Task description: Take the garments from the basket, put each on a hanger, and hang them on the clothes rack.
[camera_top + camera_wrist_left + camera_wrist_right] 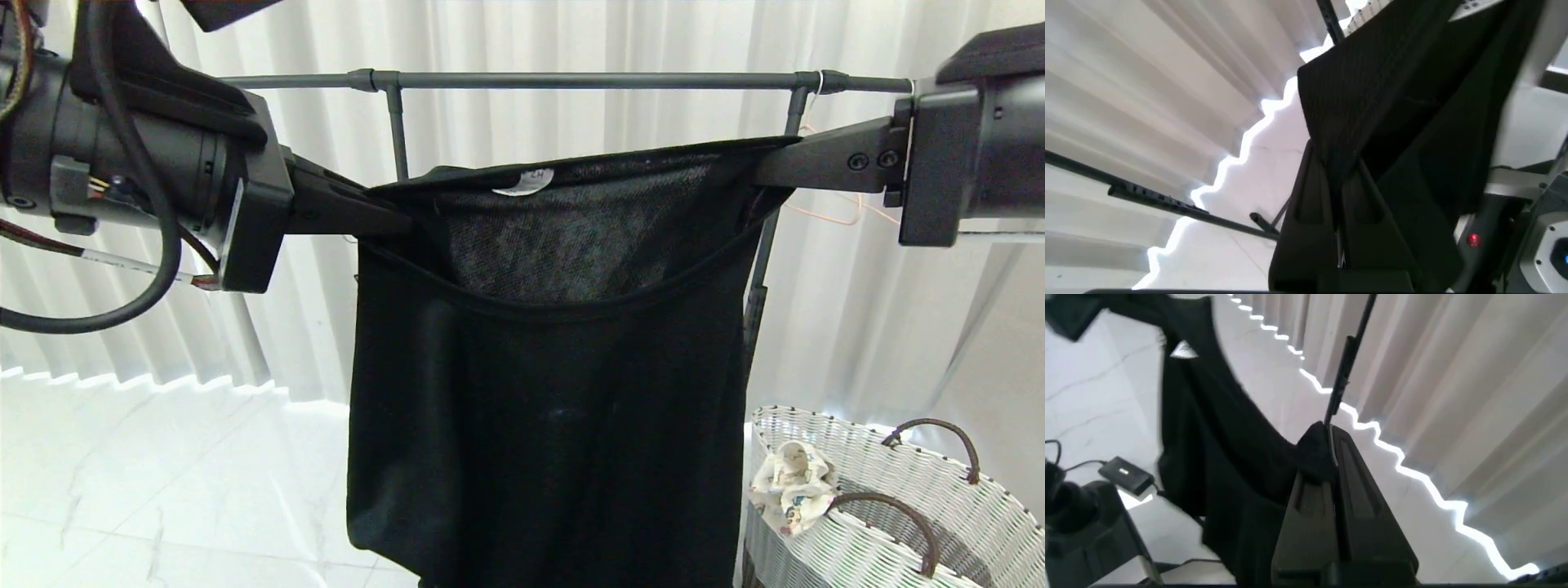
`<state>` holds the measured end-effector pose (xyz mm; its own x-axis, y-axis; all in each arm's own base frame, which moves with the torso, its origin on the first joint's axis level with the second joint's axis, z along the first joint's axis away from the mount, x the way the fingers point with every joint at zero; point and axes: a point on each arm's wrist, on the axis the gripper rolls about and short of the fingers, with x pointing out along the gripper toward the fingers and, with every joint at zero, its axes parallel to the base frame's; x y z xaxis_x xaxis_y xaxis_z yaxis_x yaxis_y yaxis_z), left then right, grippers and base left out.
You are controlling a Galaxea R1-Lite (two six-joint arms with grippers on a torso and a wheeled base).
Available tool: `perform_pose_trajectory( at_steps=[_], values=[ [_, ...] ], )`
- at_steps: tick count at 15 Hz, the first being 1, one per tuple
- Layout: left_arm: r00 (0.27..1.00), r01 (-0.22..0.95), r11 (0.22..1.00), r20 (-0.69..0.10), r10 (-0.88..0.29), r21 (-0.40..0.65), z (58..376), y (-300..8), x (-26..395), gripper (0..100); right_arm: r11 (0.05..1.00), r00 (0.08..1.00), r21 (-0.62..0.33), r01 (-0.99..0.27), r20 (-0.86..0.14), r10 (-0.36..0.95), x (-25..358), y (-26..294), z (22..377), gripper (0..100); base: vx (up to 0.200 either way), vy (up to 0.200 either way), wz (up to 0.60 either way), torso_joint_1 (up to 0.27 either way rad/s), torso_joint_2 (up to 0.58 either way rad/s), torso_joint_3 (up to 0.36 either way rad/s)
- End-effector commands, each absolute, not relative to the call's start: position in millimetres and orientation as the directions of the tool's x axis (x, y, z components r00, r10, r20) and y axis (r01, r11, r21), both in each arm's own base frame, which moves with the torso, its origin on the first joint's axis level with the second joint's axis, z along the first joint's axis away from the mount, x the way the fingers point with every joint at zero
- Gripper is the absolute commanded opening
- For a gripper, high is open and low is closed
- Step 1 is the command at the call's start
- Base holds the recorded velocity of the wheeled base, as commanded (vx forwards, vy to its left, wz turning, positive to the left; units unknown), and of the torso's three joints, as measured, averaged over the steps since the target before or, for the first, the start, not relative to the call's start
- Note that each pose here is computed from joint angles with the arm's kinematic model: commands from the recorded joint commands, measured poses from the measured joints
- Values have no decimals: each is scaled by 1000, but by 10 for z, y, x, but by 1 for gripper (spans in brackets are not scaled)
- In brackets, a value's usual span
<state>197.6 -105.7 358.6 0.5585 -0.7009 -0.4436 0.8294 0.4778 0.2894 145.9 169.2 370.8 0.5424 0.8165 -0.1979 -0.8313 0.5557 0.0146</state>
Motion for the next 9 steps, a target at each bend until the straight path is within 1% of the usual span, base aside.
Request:
perform_pose_trajectory(
  at_steps=[1,9],
  values=[
    [551,834,476,-459,-697,278,3538,-1097,2065,0,543,530,13,-840,-196,825,1404,1685,3704,0,0,0,0,0,0,0],
    [555,832,475,-444,-703,287,3571,-1084,2021,0,542,531,7,-840,-187,826,1421,1704,3723,0,0,0,0,0,0,0]
  ],
)
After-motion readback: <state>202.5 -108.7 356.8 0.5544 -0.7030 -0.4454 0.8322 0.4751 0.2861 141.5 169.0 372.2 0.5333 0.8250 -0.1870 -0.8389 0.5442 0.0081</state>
